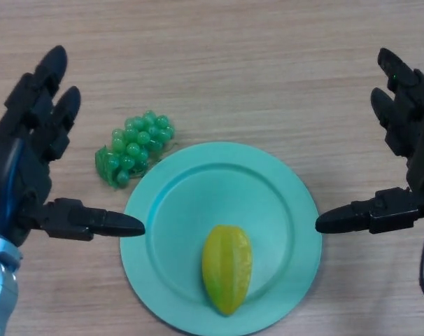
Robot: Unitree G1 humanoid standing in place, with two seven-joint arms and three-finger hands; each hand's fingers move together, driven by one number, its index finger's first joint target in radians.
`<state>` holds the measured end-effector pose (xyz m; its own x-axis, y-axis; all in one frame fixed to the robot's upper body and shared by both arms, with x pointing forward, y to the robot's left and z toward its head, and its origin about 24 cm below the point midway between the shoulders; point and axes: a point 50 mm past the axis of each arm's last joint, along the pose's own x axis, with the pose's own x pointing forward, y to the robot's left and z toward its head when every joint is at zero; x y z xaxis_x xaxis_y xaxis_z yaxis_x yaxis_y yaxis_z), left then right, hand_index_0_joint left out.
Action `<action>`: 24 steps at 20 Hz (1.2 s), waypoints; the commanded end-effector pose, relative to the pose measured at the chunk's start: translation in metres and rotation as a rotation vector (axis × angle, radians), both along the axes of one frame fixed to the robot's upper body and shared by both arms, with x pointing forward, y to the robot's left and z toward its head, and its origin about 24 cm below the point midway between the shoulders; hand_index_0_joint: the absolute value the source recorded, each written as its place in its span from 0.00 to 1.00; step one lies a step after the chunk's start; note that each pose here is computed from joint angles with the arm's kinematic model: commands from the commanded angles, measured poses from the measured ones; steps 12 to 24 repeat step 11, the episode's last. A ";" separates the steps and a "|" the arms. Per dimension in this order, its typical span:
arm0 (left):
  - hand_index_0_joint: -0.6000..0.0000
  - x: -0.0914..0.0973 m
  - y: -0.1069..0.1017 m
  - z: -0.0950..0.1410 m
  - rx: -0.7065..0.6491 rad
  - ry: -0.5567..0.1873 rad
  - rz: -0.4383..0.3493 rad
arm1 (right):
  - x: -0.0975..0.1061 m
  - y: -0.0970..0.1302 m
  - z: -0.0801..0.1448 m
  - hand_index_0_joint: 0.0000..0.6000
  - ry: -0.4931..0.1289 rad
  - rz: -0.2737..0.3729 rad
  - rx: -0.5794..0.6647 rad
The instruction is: Pick up the yellow starfruit and place it on the plate
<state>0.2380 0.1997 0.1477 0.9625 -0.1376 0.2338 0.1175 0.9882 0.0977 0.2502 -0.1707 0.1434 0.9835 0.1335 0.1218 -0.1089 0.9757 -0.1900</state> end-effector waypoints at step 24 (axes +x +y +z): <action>1.00 -0.007 -0.001 0.030 0.091 -0.225 0.016 | -0.004 -0.001 0.035 0.00 -0.201 0.003 -0.049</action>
